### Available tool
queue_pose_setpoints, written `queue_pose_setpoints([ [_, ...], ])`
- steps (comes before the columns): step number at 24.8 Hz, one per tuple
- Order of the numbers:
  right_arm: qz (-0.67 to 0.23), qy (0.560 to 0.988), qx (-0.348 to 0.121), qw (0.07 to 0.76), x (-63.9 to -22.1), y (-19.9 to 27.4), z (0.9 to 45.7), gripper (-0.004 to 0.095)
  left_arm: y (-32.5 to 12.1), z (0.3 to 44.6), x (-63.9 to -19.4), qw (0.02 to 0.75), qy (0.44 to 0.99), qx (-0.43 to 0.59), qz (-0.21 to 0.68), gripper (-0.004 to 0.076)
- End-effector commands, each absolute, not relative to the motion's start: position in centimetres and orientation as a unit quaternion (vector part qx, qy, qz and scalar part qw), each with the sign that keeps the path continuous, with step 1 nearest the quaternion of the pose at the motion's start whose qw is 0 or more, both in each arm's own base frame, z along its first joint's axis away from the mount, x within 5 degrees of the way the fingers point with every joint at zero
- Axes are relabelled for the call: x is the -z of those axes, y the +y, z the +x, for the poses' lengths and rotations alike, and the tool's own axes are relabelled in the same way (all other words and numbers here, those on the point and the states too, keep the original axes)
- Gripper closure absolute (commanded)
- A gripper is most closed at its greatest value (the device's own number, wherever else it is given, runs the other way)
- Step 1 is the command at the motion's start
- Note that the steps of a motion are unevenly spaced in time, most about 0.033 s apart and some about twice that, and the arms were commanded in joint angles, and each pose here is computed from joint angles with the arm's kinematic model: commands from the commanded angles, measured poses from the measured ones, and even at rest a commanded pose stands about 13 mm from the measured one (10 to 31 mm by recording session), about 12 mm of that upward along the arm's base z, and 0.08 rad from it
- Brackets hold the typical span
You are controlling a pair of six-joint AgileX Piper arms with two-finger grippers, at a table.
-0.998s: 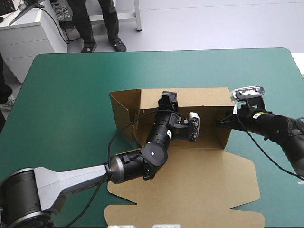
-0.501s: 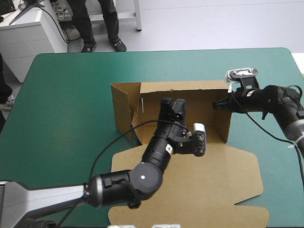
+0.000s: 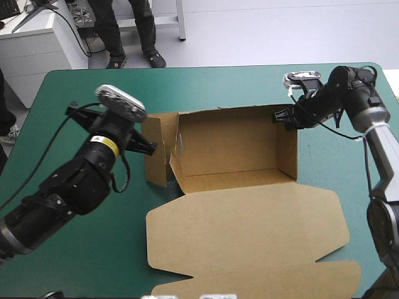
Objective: Fold the box
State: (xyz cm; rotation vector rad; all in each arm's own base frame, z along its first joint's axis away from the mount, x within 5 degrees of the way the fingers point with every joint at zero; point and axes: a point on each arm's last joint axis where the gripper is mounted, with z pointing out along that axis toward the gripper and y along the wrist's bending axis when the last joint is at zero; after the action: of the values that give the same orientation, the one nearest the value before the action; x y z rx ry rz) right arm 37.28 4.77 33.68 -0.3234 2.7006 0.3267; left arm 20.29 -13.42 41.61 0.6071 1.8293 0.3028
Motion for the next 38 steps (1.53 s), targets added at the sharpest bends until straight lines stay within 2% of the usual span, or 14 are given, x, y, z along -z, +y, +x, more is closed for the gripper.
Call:
queue_pose_setpoints([
  [1, -0.132, 0.966, -0.116, 0.190, -33.5, 5.5, 39.5, 0.0903, -9.8, 20.7, -43.0, 0.564, 0.804, -0.086, 0.167, 0.0710],
  [3, -0.140, 0.965, -0.112, 0.191, -32.7, 6.2, 41.2, 0.0903, -8.1, 21.5, -42.4, 0.537, 0.829, -0.081, 0.135, 0.0710],
  [7, -0.156, 0.965, -0.076, 0.195, -31.5, 6.7, 43.1, 0.0883, -6.4, 22.0, -41.7, 0.502, 0.859, -0.044, 0.090, 0.0710],
  [9, -0.145, 0.966, -0.079, 0.197, -31.4, 6.7, 43.3, 0.0812, -5.9, 22.1, -41.4, 0.487, 0.869, -0.032, 0.083, 0.0710],
  [11, -0.131, 0.969, -0.079, 0.195, -31.3, 6.7, 43.3, 0.0700, -5.6, 22.2, -41.2, 0.475, 0.876, -0.009, 0.079, 0.0710],
  [12, -0.131, 0.969, -0.079, 0.195, -31.4, 6.6, 43.3, 0.0608, -5.4, 22.2, -41.0, 0.469, 0.879, 0.001, 0.085, 0.0710],
  [16, -0.115, 0.970, -0.083, 0.196, -32.3, 6.5, 42.7, 0.0432, -4.3, 22.4, -40.9, 0.458, 0.886, 0.006, 0.073, 0.0710],
  [20, -0.086, 0.967, -0.087, 0.223, -34.9, 4.7, 41.4, 0.0382, -3.0, 22.4, -40.6, 0.445, 0.894, 0.003, 0.057, 0.0710],
  [26, -0.038, 0.959, -0.125, 0.249, -37.9, 2.1, 38.2, 0.0348, -1.6, 22.6, -40.6, 0.444, 0.894, 0.028, 0.046, 0.0710],
  [30, -0.065, 0.957, -0.123, 0.256, -38.8, 2.1, 35.8, 0.0331, -0.9, 22.7, -40.7, 0.445, 0.894, 0.028, 0.036, 0.0710],
  [38, -0.110, 0.931, -0.182, 0.297, -40.2, 3.4, 35.0, 0.0331, -0.9, 22.7, -40.7, 0.446, 0.894, 0.026, 0.040, 0.0710],
])
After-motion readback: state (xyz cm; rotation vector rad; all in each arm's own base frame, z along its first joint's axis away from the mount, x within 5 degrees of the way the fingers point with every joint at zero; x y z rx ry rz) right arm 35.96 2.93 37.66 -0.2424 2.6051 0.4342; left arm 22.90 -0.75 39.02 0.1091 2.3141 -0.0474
